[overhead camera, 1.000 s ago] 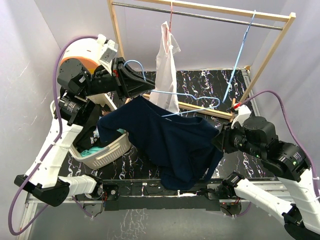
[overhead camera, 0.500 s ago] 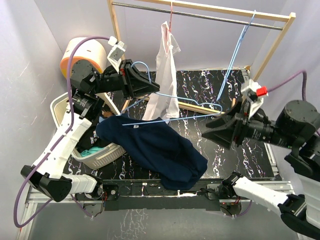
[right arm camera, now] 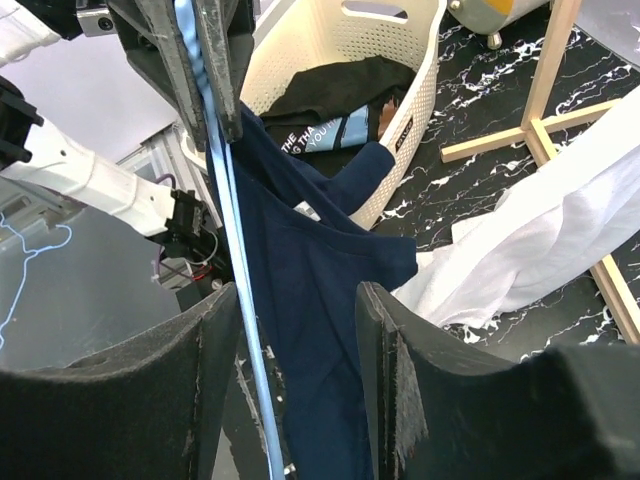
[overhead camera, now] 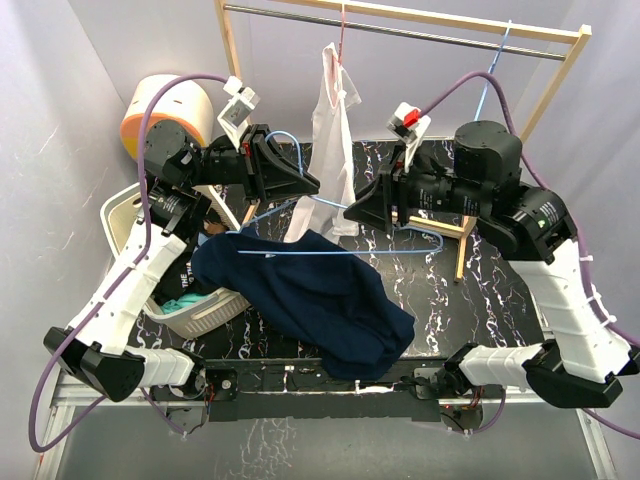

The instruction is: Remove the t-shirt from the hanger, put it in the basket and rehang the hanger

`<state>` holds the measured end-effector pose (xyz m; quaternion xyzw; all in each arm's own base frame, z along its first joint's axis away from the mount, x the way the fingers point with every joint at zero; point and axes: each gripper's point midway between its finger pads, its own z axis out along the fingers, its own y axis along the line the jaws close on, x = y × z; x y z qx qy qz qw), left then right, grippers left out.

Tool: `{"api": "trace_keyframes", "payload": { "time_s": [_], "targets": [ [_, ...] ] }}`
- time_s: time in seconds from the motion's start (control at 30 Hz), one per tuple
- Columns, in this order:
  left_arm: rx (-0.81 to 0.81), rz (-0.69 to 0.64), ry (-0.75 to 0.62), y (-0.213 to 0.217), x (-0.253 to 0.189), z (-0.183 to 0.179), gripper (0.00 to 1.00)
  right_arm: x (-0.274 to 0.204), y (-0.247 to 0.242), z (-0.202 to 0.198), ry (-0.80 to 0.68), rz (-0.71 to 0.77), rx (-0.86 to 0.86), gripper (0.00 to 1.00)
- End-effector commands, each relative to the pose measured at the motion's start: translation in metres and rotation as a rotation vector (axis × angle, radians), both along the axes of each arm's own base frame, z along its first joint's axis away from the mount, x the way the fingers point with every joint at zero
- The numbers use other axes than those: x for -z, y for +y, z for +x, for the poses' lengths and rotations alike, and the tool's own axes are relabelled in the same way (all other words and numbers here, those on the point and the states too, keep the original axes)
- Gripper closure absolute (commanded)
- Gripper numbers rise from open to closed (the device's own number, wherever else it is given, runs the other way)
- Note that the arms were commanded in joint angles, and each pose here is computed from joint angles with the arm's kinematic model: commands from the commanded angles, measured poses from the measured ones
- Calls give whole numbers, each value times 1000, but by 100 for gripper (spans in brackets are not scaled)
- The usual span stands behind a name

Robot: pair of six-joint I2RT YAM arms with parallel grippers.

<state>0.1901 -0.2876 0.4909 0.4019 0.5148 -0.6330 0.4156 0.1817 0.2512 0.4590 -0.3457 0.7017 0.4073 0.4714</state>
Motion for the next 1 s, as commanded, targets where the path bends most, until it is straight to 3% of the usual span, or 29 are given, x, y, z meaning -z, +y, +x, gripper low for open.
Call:
{"api": "trace_keyframes", "payload": {
  "time_s": [0.0, 0.07, 0.13, 0.17, 0.27, 0.37, 0.67, 0.97],
  "targets": [
    [27, -29, -57, 6, -11, -14, 100, -28, -3, -9, -116, 47, -38, 49],
    [31, -34, -53, 5, -12, -14, 100, -21, -1, -11, -99, 36, -60, 59],
    [30, -37, -47, 5, -12, -13, 100, -14, 0, -13, -82, 25, -72, 84],
    [27, -37, -42, 5, -11, -12, 96, -13, -1, -13, -77, 22, -69, 90],
    [5, -35, -38, 5, -9, -9, 67, -12, -13, -19, -86, 18, -31, 92],
    [-21, -33, -40, 5, -8, -7, 50, -13, -32, -31, -93, 10, 23, 92],
    [-94, -21, -34, 6, -1, 3, 46, -41, -95, -76, -118, 119, 206, 92],
    [-164, -6, -23, 8, 6, 10, 46, -110, -157, -66, -244, 357, 551, 92]
  ]
}}
